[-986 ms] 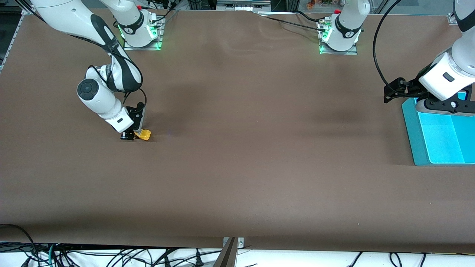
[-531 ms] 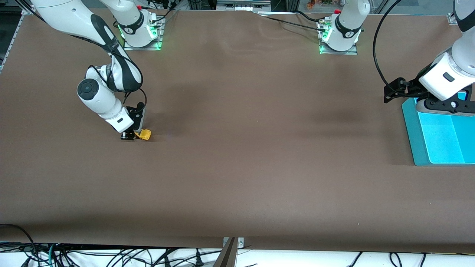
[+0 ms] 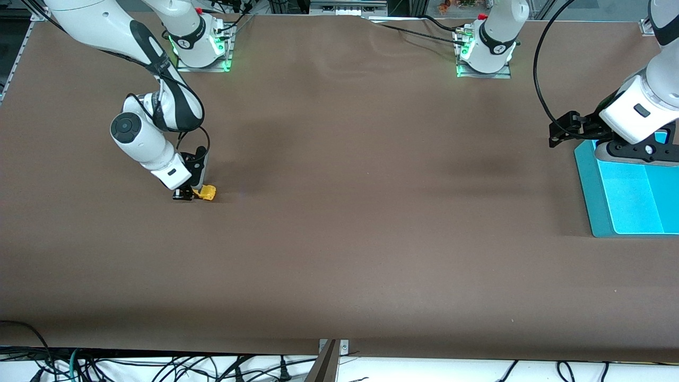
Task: Wind and store yellow beetle car
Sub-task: 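Drag the held car backward along the table with the right gripper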
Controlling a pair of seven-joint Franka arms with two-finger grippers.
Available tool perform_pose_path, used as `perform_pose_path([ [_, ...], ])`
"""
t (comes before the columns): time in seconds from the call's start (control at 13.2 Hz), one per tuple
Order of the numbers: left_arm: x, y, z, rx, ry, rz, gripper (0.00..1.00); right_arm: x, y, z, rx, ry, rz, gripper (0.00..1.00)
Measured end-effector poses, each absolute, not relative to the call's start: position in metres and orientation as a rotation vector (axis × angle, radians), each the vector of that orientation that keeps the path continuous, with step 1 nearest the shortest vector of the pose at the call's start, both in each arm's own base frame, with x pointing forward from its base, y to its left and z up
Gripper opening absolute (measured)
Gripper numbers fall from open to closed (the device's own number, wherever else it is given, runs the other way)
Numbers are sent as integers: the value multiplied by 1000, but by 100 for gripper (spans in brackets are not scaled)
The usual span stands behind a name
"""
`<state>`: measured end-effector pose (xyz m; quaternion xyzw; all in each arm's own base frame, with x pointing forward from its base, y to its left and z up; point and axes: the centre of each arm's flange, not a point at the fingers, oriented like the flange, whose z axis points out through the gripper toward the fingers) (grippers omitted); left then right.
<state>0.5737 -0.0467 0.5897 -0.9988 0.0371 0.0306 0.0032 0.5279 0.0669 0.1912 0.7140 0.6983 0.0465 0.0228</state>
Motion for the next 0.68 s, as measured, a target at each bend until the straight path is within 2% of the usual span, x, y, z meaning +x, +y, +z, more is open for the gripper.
perform_pose_path([
  [0.68, 574, -46, 590, -3132, 114, 96, 100, 521, 60, 190, 2207, 2132, 188, 48],
])
